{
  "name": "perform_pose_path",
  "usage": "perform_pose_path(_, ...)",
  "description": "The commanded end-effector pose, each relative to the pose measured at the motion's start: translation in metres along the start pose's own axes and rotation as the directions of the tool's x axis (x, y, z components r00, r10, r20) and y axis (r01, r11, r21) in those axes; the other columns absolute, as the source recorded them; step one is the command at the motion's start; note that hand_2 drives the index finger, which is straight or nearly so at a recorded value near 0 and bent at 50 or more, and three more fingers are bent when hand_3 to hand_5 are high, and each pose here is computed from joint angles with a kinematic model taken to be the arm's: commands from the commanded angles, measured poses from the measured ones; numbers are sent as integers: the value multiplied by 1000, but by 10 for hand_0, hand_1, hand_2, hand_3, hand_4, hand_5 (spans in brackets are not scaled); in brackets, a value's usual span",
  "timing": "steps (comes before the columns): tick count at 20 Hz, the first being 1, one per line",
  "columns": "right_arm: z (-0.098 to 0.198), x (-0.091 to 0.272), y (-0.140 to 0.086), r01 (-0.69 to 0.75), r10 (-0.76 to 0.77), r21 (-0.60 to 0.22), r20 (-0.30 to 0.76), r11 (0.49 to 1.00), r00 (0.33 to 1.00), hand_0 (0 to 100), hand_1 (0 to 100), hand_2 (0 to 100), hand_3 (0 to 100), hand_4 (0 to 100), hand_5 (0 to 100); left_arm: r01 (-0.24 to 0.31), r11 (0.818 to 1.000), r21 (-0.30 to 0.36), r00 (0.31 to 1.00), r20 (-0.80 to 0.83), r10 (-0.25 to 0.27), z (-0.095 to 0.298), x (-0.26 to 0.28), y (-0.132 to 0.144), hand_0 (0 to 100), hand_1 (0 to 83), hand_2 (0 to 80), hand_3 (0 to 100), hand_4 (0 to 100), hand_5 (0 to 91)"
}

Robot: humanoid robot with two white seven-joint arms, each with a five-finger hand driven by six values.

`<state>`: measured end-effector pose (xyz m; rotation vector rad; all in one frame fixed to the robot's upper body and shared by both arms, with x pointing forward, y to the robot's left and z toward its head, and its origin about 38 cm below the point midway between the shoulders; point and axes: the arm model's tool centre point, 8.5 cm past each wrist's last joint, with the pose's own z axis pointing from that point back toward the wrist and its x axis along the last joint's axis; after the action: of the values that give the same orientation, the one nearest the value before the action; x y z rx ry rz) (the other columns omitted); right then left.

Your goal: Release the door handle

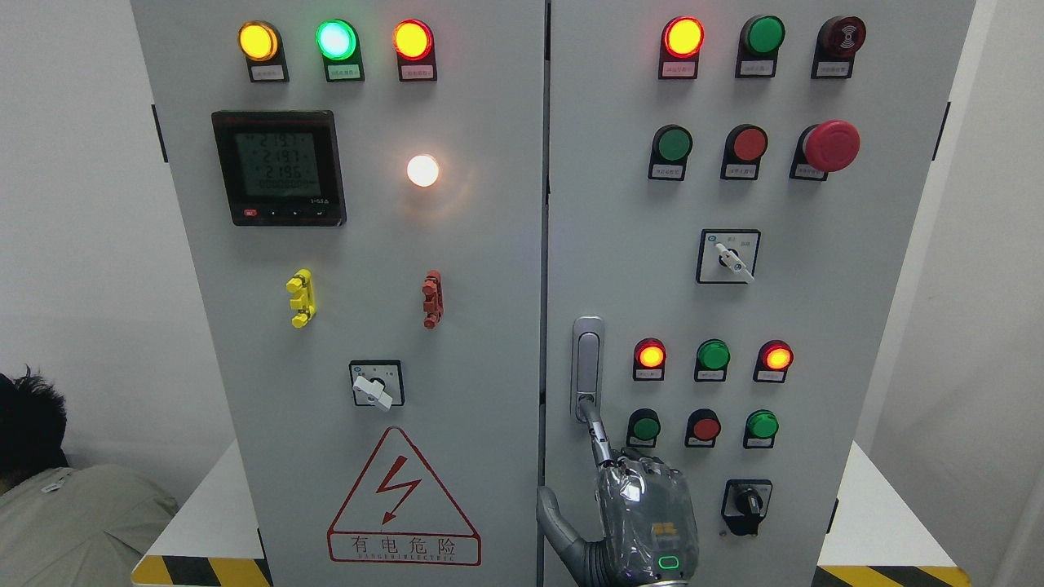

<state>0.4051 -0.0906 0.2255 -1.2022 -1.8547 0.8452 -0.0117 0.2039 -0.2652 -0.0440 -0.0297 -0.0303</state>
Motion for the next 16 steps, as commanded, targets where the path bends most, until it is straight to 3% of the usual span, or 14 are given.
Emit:
perform_pose_path(1,3,-1,3,-1,1,11,-2,1000,1000,349,224,38,819,763,730,0,1000,0,1000,0,0,0,0,0,0,0,45,106,4,0)
perform_pose_path(16,6,-3,5,0,1,20,-8,1000,1000,347,225,40,821,766,730,0,1000,0,1000,-1,0,0,0,0,0,0,46,106,3,0)
